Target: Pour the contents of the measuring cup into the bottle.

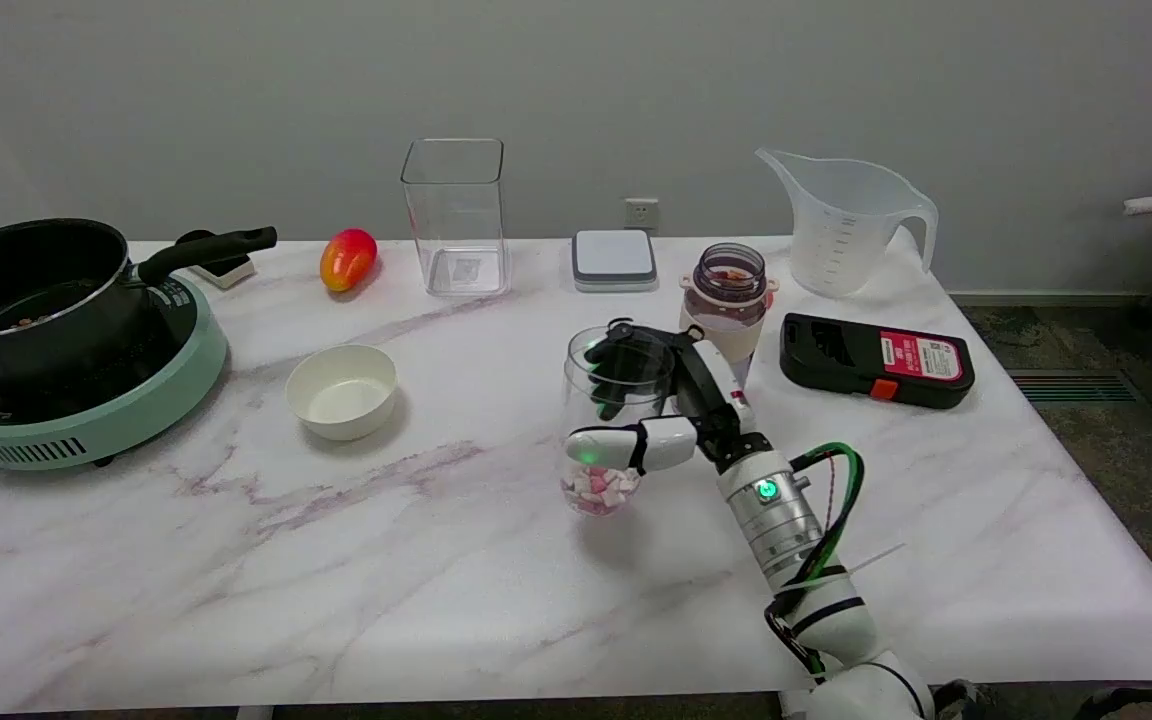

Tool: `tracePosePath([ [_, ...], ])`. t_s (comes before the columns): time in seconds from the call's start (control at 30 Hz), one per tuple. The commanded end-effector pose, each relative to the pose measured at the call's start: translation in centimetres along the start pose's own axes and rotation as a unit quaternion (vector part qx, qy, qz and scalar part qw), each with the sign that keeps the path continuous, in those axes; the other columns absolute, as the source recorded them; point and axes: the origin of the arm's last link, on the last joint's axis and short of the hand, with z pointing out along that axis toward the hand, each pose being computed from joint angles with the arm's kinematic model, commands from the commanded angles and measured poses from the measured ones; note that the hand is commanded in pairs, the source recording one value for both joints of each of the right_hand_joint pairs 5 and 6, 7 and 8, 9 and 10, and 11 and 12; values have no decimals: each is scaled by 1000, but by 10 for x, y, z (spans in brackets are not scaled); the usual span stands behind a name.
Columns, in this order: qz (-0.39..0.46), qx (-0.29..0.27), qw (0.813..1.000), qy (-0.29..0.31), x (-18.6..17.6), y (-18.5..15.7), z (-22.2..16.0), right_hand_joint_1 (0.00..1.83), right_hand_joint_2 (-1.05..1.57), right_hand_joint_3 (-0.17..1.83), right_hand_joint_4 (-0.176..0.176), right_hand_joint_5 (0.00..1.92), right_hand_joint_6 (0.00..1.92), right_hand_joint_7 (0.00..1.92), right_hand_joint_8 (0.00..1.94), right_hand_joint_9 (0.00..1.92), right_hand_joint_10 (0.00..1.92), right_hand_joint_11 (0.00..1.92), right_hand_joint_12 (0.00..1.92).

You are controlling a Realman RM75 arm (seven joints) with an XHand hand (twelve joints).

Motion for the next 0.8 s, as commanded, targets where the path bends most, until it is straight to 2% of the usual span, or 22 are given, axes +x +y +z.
tracePosePath([
  [0.03,2,48,995,89,17,-27,-58,1231,1571,252,0,1920,1920,1891,1891,1700,1700,1410,1410],
  [0.23,-18,52,988,143,26,-32,-98,1233,1571,248,0,1920,1920,1893,1893,1701,1701,1412,1412],
  [0.4,-51,69,981,175,40,-49,-111,1234,1571,238,0,1920,1920,1897,1897,1706,1706,1416,1416],
  [0.57,-71,90,974,195,57,-64,-107,1236,1571,229,0,1920,1920,1900,1900,1713,1713,1425,1425],
  [0.8,-132,117,956,234,101,-99,-79,1248,1571,230,0,1920,1920,1899,1899,1719,1719,1436,1436],
])
